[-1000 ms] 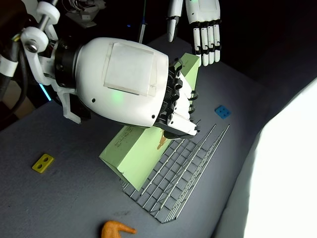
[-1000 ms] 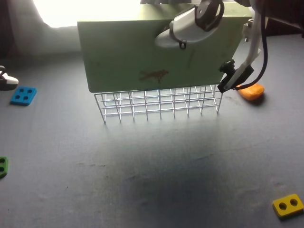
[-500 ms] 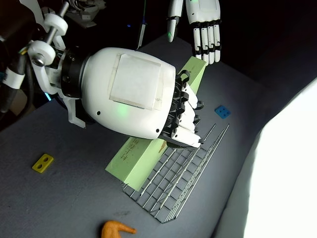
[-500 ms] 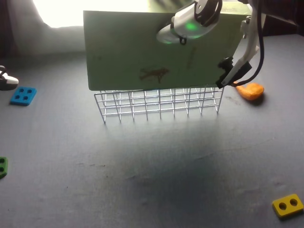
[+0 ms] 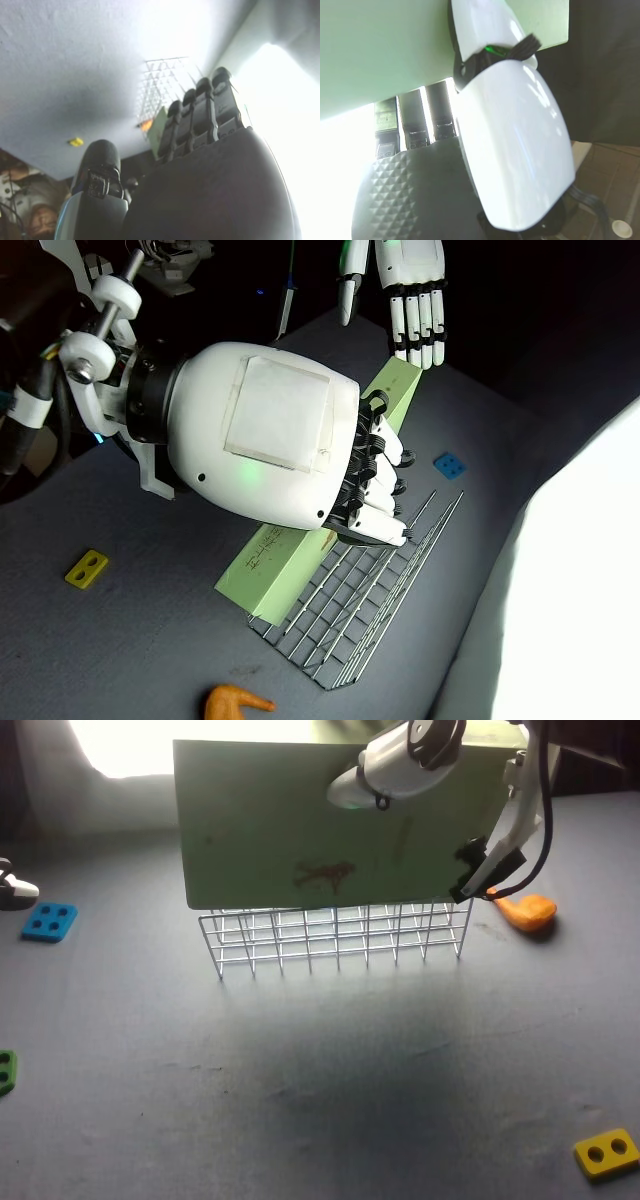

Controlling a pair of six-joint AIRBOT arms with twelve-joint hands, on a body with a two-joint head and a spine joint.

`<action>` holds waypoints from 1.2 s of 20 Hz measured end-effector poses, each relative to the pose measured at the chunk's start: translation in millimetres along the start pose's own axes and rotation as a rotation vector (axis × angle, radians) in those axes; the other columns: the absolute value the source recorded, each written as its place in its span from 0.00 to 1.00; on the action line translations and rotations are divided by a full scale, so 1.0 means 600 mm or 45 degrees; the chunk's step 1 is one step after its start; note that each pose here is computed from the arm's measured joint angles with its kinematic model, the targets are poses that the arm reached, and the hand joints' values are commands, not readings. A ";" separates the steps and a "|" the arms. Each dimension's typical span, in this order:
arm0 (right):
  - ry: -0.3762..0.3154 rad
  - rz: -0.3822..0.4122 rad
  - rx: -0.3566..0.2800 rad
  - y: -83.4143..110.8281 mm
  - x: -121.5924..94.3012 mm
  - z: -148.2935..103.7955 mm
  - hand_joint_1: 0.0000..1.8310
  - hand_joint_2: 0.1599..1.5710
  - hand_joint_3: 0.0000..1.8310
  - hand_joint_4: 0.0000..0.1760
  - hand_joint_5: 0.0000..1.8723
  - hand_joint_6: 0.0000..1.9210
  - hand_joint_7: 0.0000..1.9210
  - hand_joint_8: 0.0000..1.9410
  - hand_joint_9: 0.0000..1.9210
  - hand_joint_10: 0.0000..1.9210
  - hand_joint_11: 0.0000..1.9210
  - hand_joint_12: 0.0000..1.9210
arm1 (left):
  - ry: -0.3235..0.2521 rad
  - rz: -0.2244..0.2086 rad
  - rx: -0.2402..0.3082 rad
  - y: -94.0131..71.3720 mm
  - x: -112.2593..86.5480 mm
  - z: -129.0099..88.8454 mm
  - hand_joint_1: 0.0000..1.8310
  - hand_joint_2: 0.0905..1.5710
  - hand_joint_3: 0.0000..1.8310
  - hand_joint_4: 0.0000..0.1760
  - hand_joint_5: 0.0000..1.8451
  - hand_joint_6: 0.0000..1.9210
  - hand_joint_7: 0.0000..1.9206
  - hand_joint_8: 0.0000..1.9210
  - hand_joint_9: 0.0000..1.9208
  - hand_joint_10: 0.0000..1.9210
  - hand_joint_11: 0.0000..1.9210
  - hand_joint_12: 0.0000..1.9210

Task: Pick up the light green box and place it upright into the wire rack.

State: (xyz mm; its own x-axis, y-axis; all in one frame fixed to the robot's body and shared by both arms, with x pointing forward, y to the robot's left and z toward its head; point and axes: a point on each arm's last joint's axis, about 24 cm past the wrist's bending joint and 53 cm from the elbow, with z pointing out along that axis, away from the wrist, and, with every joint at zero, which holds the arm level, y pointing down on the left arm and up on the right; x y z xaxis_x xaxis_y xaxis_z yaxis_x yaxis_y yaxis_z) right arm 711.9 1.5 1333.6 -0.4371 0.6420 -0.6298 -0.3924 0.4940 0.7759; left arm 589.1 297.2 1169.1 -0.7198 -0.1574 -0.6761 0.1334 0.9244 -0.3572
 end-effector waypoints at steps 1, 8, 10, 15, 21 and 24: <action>0.001 0.001 -0.001 0.000 0.000 0.000 0.66 0.72 0.00 0.00 0.46 0.55 0.47 0.69 0.40 0.72 0.27 0.91 | 0.000 0.000 0.000 0.000 0.000 0.000 0.01 0.88 0.00 0.00 0.00 0.00 0.00 0.00 0.00 0.00 0.00 0.00; -0.069 -0.036 -0.023 0.009 -0.018 0.002 0.66 0.72 0.00 0.00 0.46 0.56 0.46 0.70 0.38 0.73 0.25 0.92 | 0.000 -0.001 -0.001 0.001 0.000 0.000 0.00 0.88 0.00 0.00 0.00 0.00 0.00 0.00 0.00 0.00 0.00 0.00; -0.049 -0.017 -0.009 -0.002 -0.006 0.002 0.66 0.72 0.00 0.00 0.46 0.56 0.46 0.70 0.38 0.73 0.25 0.92 | 0.000 0.000 0.000 0.000 0.000 0.000 0.00 0.88 0.00 0.00 0.00 0.00 0.00 0.00 0.00 0.00 0.00 0.00; -0.036 -0.005 -0.012 -0.003 0.000 0.002 0.67 0.70 0.00 0.00 0.51 0.49 0.48 0.66 0.39 0.71 0.27 0.90 | 0.000 0.000 0.000 0.000 0.000 0.000 0.04 0.88 0.00 0.00 0.01 0.00 0.00 0.00 0.00 0.00 0.00 0.00; -0.016 -0.031 -0.003 -0.011 0.018 0.010 0.67 0.69 0.00 0.00 0.52 0.46 0.49 0.66 0.39 0.75 0.26 0.93 | -0.001 0.000 0.000 0.000 0.000 0.000 0.03 0.88 0.00 0.00 0.01 0.00 0.00 0.00 0.00 0.00 0.00 0.00; -0.011 -0.032 0.012 -0.021 0.022 0.015 0.67 0.69 0.00 0.00 0.52 0.47 0.49 0.65 0.39 0.73 0.26 0.92 | -0.001 -0.005 -0.004 0.004 -0.001 0.000 0.02 0.89 0.00 0.00 0.00 0.00 0.00 0.00 0.00 0.00 0.00 0.00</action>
State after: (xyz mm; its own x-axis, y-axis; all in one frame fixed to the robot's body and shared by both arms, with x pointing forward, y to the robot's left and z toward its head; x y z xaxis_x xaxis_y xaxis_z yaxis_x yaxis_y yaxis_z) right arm 718.4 8.8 1315.9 -0.4201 0.6345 -0.6488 -0.3956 0.5154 0.7602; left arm 589.7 299.3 1168.8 -0.7199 -0.1610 -0.6752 0.1286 0.9250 -0.3577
